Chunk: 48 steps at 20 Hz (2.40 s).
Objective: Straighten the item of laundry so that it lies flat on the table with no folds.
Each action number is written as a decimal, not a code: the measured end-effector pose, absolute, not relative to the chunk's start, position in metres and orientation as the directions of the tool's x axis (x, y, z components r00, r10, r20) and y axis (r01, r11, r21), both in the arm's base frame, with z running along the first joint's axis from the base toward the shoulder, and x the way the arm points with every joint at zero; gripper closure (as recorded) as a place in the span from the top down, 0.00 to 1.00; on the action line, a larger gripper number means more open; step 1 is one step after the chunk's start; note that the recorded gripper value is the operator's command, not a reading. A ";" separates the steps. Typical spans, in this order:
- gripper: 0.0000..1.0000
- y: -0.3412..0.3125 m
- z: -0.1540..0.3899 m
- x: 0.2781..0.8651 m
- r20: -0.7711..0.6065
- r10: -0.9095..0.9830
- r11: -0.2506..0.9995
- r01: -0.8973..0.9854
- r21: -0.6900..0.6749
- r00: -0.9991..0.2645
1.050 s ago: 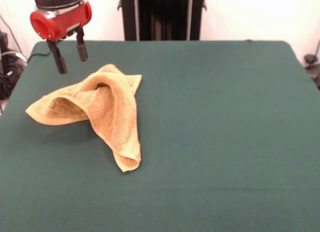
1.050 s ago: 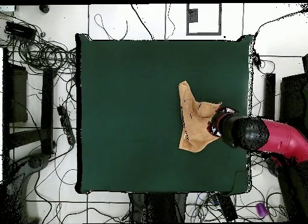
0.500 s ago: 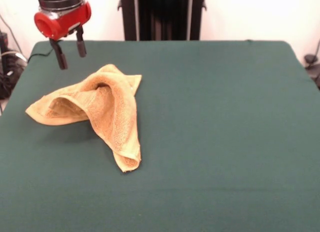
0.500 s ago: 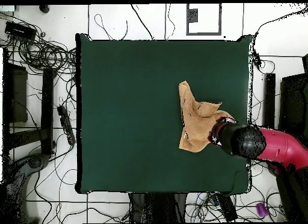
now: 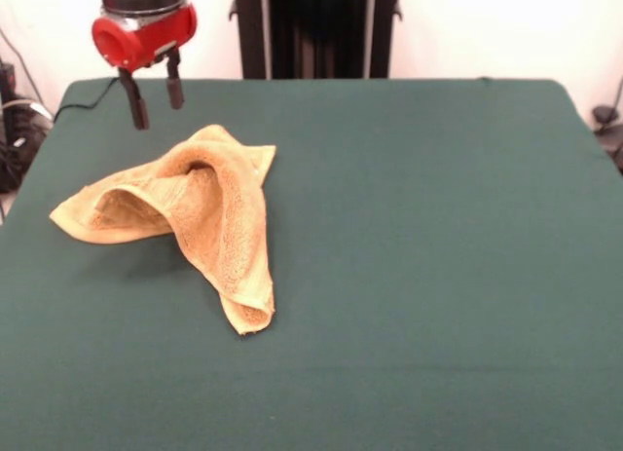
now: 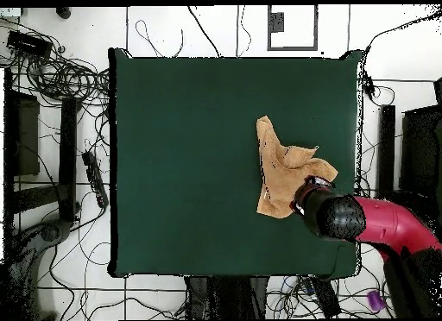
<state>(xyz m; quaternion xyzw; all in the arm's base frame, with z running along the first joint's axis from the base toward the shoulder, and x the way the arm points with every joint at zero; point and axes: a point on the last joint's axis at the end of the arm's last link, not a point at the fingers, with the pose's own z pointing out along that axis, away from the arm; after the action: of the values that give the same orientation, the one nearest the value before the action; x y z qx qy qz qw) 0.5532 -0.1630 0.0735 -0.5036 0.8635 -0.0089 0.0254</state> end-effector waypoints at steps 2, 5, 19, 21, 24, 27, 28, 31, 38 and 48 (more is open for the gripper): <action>1.00 -0.154 0.071 0.545 -0.038 -0.871 0.491 -0.870 -0.055 -0.489; 1.00 -0.146 0.070 0.537 -0.038 -0.873 0.488 -0.870 -0.061 -0.487; 1.00 -0.128 0.051 0.491 -0.037 -0.819 0.574 -0.818 -0.044 -0.573; 1.00 -0.129 0.046 0.487 -0.038 -0.815 0.579 -0.814 -0.038 -0.578; 1.00 -0.128 0.040 0.484 -0.040 -0.813 0.583 -0.812 -0.029 -0.581; 1.00 -0.124 0.031 0.480 -0.048 -0.810 0.586 -0.810 -0.015 -0.585; 1.00 -0.123 0.029 0.479 -0.050 -0.809 0.586 -0.810 -0.013 -0.585; 1.00 -0.119 0.024 0.477 -0.057 -0.807 0.589 -0.808 -0.007 -0.587; 1.00 -0.103 0.006 0.464 -0.071 -0.786 0.614 -0.789 0.020 -0.614; 1.00 -0.070 -0.012 0.442 -0.085 -0.759 0.641 -0.764 0.072 -0.645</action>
<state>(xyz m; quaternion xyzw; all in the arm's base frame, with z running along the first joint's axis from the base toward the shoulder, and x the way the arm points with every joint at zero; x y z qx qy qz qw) 0.4422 -0.0704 -0.0120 -0.4206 0.9055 0.0508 0.0234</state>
